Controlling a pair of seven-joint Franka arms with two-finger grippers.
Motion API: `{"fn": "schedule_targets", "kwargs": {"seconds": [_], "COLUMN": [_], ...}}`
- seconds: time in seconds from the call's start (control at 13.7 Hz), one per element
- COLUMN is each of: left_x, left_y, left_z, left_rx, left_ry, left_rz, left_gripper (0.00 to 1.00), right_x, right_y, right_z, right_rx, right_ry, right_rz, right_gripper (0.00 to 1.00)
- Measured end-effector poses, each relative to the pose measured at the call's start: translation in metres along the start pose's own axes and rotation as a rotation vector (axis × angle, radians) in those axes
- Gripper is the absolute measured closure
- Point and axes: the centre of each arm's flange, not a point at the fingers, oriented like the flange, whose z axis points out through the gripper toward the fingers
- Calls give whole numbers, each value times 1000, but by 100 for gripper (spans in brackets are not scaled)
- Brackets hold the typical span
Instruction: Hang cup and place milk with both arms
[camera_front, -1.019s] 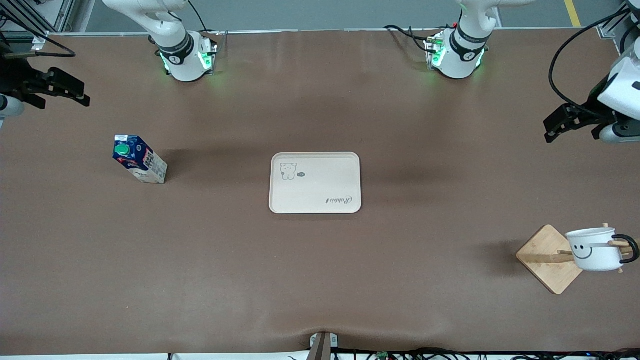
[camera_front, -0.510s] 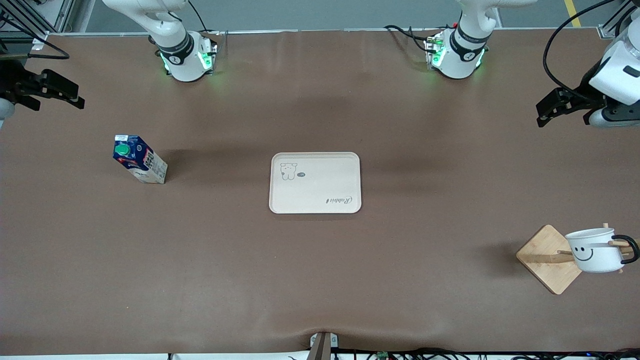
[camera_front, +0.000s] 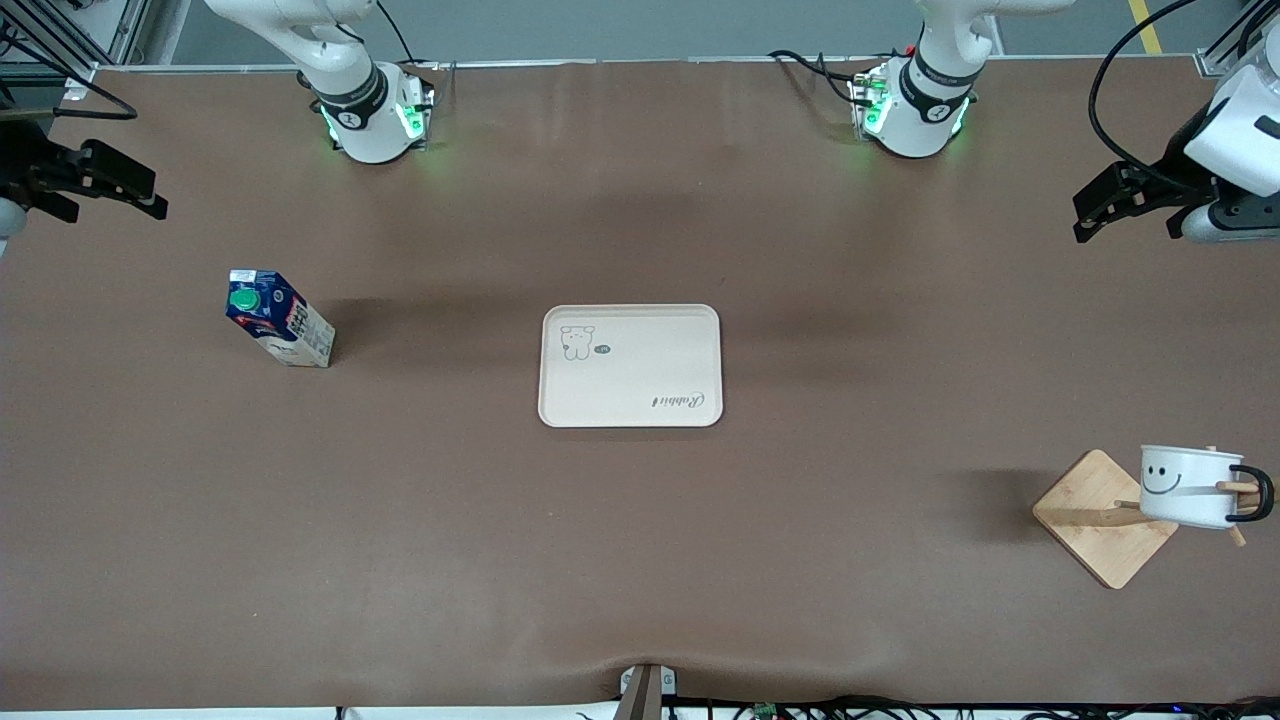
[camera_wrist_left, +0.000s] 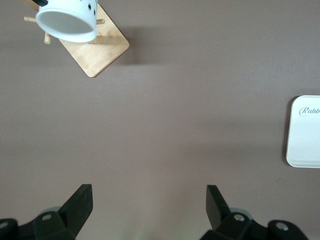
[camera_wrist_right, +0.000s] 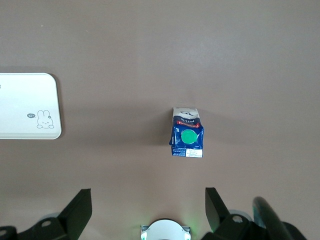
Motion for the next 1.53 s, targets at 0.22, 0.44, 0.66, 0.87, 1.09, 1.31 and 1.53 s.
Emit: {"fn": "schedule_targets", "kwargs": {"seconds": [0.22,0.44,0.66,0.87,1.09,1.31,1.53], "left_x": [1,2,4,5,5,6,7], "left_y": [-1,-3,-9,-14,-22,-23,-23], "left_z": [-6,-15,-17,-19,-21,-19,-19], "left_rx": [-1,-2,-2,-2,-2,-2,-2], "left_ry": [12,13,6,7,7,3,3], "left_rz": [-1,-7,-17,-27,-42,-45,-45], "left_gripper": [0,0,0,0,0,0,0], "right_x": [0,0,0,0,0,0,0], "right_y": [0,1,1,2,6,10,11], "right_z": [0,0,0,1,0,1,1], "right_rx": [0,0,0,0,1,2,2], "right_ry": [0,0,-1,-1,-1,-1,-2], "right_rz": [1,1,2,5,13,20,22], "right_gripper": [0,0,0,0,0,0,0]}}
